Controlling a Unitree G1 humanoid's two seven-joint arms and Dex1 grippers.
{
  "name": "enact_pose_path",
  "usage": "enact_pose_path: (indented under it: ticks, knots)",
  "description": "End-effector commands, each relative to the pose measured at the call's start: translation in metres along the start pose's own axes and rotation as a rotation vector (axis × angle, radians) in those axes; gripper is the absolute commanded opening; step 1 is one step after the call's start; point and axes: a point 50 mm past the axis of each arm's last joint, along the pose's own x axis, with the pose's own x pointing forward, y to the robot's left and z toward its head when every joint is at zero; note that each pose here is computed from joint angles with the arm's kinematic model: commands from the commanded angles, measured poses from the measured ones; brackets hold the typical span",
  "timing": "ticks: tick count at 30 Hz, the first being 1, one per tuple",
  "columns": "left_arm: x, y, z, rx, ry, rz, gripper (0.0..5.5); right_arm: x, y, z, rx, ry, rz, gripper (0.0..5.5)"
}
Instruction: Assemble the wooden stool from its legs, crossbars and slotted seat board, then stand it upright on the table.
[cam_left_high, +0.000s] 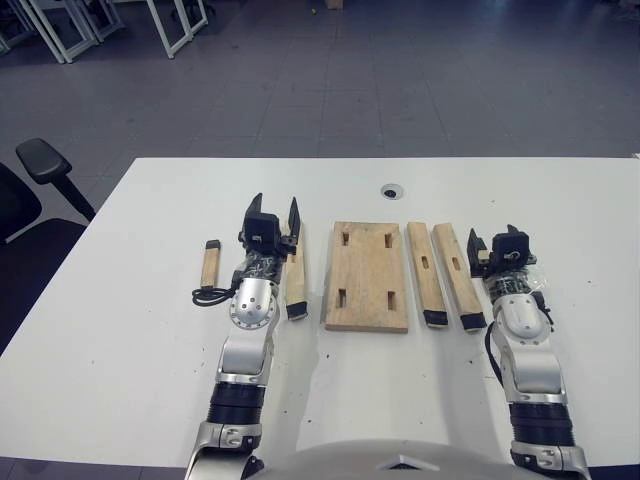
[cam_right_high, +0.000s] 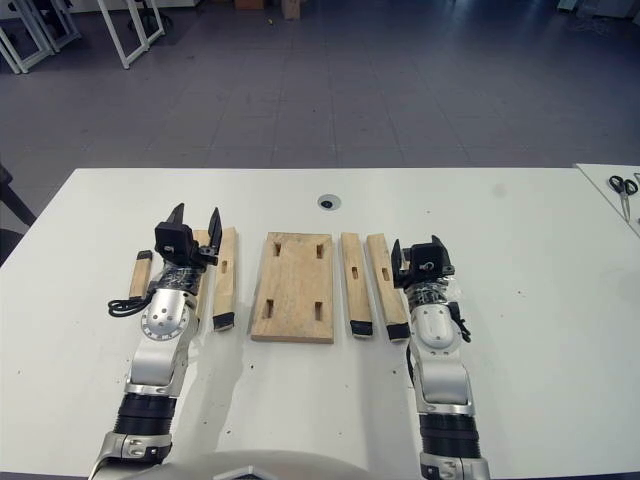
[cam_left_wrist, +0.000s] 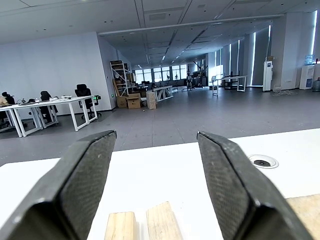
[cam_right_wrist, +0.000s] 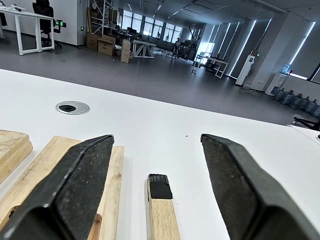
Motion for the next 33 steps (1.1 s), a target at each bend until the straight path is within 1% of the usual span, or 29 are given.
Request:
enact_pose_path:
  ticks: [1,4,6,9,10,12,16,19,22,26,30,33]
  knots:
    - [0.001,-0.001,-0.001,0.003,0.009,-0.004,2.99,0.002,0.0,0.006,0.009,-0.031,0.002,3.2]
    - [0.001,-0.002,-0.001,0.002,0.008,-0.008,2.99,0.003,0.0,0.007,0.014,-0.038,0.004,3.2]
    - [0.001,-0.001,-0.001,0.0,0.01,0.004,2.99,0.003,0.005,0.015,0.073,-0.094,0.041,3.2]
    - [0.002,0.006,-0.001,-0.008,0.01,0.051,2.99,0.001,0.021,0.033,0.104,-0.198,0.161,3.2]
    - [0.001,0.009,-0.003,-0.022,0.019,0.074,2.99,0.0,0.027,0.035,0.094,-0.209,0.199,3.2]
    - [0.0,0.013,-0.005,-0.035,0.032,0.101,2.99,-0.001,0.026,0.033,0.103,-0.19,0.178,3.2]
    - [-0.001,0.012,-0.006,-0.039,0.035,0.094,2.99,0.004,0.0,0.022,0.095,-0.111,0.034,3.2]
    - [-0.002,0.011,-0.007,-0.04,0.041,0.094,2.99,0.004,-0.018,0.013,0.092,-0.056,0.006,3.2]
    - [-0.005,0.011,-0.009,-0.043,0.051,0.1,2.99,0.0,-0.033,-0.01,0.083,0.101,0.027,3.2]
    - [-0.006,0.01,-0.009,-0.045,0.054,0.097,2.99,-0.012,-0.031,-0.035,0.17,0.283,0.12,3.2]
    - [-0.007,0.011,-0.01,-0.045,0.061,0.098,2.99,-0.023,-0.025,-0.046,0.191,0.362,0.18,3.2]
    - [-0.008,0.011,-0.011,-0.046,0.066,0.096,2.99,-0.025,-0.028,-0.053,0.198,0.392,0.148,3.2]
